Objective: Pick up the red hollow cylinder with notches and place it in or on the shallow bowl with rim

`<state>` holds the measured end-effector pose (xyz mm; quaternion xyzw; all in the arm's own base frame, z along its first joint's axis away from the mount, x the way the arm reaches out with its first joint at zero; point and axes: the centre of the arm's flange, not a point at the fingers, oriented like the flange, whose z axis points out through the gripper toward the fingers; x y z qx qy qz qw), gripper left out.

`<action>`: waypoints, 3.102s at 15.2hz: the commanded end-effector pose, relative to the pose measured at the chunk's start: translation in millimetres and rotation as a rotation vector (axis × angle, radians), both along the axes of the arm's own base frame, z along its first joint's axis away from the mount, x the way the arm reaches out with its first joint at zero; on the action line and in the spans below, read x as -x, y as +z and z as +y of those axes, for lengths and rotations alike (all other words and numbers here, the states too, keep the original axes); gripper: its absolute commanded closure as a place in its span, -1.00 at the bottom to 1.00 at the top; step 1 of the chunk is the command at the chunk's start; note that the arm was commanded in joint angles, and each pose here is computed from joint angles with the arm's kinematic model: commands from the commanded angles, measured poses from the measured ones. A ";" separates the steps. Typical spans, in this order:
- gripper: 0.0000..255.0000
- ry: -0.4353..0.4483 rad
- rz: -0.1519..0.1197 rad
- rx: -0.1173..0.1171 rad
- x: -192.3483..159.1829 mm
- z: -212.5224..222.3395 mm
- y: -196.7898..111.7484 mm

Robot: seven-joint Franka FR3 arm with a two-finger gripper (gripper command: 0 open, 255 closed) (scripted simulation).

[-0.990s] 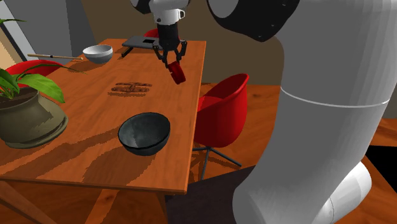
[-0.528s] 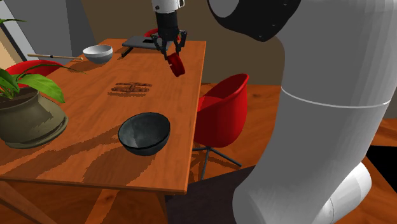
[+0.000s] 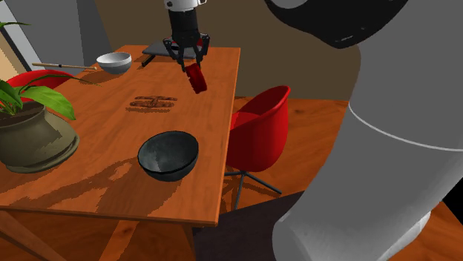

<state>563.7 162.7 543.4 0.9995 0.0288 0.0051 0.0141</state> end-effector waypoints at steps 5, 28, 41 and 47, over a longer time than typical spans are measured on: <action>1.00 -0.001 0.000 0.000 63.8 45.8 9.8; 1.00 -0.001 0.000 0.000 176.7 125.4 -42.5; 1.00 -0.001 0.000 0.000 176.7 125.4 -77.2; -1.00 -0.001 0.000 0.000 176.7 125.4 -77.2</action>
